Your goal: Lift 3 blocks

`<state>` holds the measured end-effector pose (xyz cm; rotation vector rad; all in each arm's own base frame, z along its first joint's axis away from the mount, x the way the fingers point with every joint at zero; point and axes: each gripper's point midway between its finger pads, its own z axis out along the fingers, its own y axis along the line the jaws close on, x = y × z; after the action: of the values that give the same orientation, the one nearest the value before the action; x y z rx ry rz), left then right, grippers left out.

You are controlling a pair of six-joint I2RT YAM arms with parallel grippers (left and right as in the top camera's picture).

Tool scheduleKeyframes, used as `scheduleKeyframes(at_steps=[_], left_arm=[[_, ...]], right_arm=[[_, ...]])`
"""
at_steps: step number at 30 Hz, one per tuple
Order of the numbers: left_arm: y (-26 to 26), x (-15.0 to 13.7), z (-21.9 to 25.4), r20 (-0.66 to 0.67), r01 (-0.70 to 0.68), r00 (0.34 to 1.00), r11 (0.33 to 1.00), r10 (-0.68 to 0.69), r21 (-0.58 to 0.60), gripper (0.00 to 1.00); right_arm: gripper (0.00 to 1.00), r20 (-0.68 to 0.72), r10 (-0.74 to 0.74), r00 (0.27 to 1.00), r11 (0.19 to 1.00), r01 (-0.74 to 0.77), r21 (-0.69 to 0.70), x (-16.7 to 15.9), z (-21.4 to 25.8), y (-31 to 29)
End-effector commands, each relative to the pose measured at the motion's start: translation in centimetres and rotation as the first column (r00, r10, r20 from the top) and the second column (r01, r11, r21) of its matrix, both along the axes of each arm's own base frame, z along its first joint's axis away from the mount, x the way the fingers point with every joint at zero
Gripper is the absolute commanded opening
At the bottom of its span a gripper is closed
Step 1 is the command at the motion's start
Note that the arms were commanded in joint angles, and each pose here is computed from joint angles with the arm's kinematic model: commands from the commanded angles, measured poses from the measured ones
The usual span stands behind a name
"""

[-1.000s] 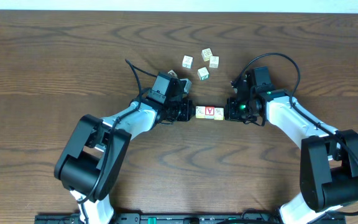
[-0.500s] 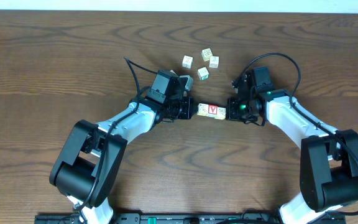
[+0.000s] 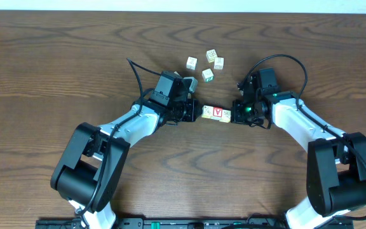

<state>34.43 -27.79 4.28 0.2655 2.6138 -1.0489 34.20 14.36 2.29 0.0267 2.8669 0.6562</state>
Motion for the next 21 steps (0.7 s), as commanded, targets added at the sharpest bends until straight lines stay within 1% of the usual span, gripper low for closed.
scheduleKeyframes(at_steps=[1,21], left_arm=[[-4.8,-2.8,3.8,0.037,0.187,0.982,0.971,-0.183,-0.147,0.07],[-4.8,-2.7,3.8,0.037,0.187,0.982,0.971,-0.183,-0.147,0.07]], right_arm=[[0.01,0.015,0.196,0.981,0.931,-0.190,0.310,-2.1,4.4,7.7],[0.01,0.032,0.201,0.979,0.930,-0.201,0.309,-1.4,5.7,7.9]])
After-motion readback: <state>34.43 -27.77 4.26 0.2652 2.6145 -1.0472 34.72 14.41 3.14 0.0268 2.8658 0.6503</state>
